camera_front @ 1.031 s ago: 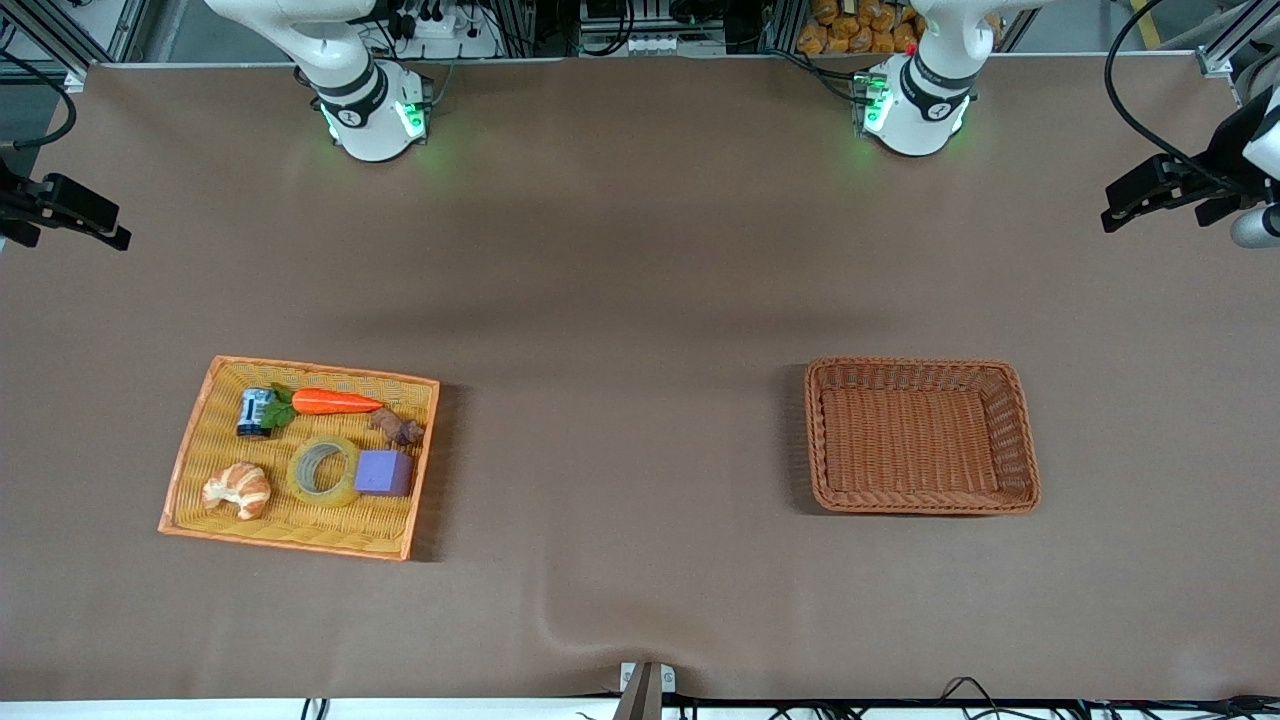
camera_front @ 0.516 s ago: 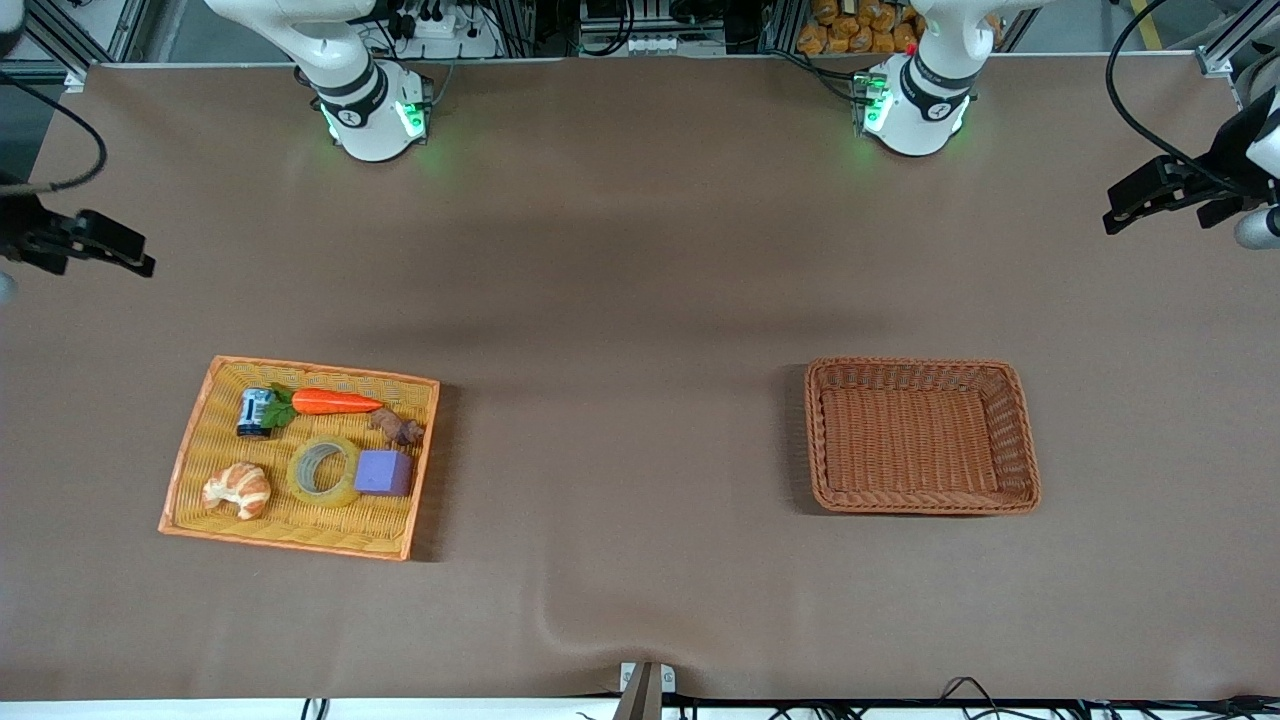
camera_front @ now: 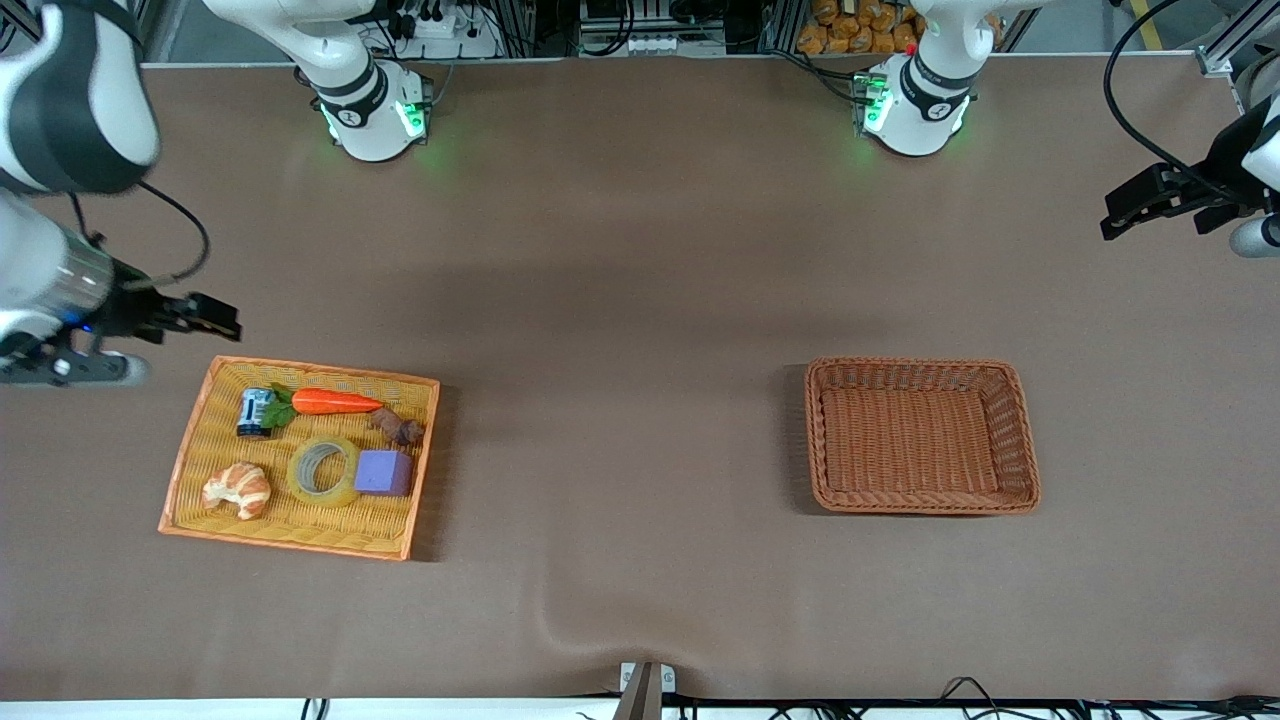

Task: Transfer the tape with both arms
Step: 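Reach the right gripper down over the yellow tape roll in the tray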

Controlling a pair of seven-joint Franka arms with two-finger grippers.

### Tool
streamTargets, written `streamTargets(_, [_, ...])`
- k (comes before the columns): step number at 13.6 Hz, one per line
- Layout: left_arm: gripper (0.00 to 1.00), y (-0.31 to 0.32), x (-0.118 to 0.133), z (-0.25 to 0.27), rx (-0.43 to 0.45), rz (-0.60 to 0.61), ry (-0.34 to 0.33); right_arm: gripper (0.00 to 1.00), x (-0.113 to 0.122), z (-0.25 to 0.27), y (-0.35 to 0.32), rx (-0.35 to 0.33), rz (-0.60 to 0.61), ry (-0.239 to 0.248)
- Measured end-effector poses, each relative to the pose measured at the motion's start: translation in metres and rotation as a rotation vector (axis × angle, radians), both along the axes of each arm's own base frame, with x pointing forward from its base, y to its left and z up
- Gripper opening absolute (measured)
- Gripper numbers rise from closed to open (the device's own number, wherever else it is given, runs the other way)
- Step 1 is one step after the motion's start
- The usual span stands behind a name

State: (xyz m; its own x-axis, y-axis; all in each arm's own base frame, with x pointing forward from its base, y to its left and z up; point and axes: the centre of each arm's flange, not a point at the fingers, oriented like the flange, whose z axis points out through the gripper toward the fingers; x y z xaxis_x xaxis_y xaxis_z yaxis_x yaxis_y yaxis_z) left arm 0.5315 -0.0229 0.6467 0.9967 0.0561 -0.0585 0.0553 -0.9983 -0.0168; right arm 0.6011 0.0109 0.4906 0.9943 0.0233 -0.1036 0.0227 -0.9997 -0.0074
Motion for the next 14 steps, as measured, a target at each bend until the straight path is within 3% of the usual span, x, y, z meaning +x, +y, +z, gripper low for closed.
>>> streamTargets(6, [1.00,0.001,0.000,0.000,0.000,0.002,-0.001,1.00,0.056,-0.153,-0.010,-0.021,-0.023,-0.032])
streamTargets(9, [1.00,0.002,0.000,0.000,0.000,0.002,-0.001,1.00,0.063,-0.205,-0.040,-0.022,-0.078,-0.022])
streamTargets(14, [1.00,0.002,0.000,0.000,0.000,0.002,-0.001,1.00,0.067,-0.234,-0.042,0.067,-0.201,-0.018])
